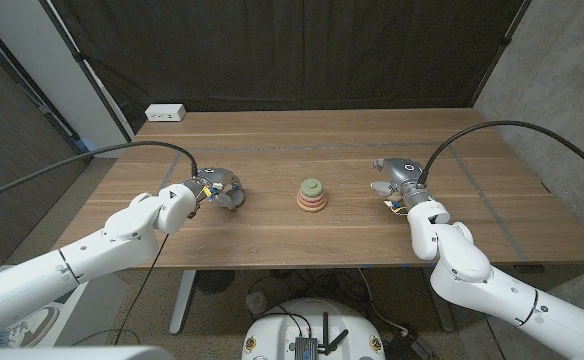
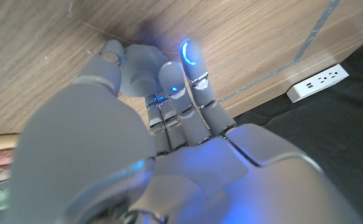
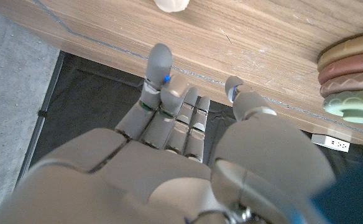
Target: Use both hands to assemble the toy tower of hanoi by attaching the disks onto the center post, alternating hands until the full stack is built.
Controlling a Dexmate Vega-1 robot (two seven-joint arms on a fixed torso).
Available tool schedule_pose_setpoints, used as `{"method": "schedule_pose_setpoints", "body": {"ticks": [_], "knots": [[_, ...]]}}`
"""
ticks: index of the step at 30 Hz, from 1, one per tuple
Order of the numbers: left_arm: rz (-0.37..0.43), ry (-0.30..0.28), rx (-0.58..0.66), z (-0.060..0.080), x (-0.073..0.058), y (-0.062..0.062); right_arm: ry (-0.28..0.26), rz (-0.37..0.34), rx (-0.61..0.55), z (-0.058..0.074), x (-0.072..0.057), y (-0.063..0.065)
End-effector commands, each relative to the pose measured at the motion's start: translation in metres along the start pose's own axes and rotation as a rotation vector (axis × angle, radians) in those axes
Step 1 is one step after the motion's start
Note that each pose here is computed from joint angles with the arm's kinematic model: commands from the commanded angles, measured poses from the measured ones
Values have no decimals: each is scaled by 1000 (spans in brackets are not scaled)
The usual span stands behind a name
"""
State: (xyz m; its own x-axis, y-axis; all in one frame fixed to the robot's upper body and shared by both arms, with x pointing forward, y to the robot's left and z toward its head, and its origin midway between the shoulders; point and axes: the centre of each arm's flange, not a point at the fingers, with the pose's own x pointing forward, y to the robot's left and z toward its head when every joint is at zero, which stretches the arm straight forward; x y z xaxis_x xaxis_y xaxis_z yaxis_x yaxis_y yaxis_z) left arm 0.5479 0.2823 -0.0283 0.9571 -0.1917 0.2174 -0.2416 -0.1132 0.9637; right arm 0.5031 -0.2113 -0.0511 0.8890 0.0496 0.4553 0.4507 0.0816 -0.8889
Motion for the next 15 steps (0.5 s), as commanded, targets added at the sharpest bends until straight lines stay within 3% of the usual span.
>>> {"method": "schedule_pose_setpoints", "body": {"ticks": [1,8,15], "knots": [[16,0,27,2,-3,16,0,-7,4,0,0,-3],[12,-2,53,5,-5,26,4,-12,1,1,0,-5],[0,-31,0,5,-5,32,11,-9,0,1,0,-5]]}}
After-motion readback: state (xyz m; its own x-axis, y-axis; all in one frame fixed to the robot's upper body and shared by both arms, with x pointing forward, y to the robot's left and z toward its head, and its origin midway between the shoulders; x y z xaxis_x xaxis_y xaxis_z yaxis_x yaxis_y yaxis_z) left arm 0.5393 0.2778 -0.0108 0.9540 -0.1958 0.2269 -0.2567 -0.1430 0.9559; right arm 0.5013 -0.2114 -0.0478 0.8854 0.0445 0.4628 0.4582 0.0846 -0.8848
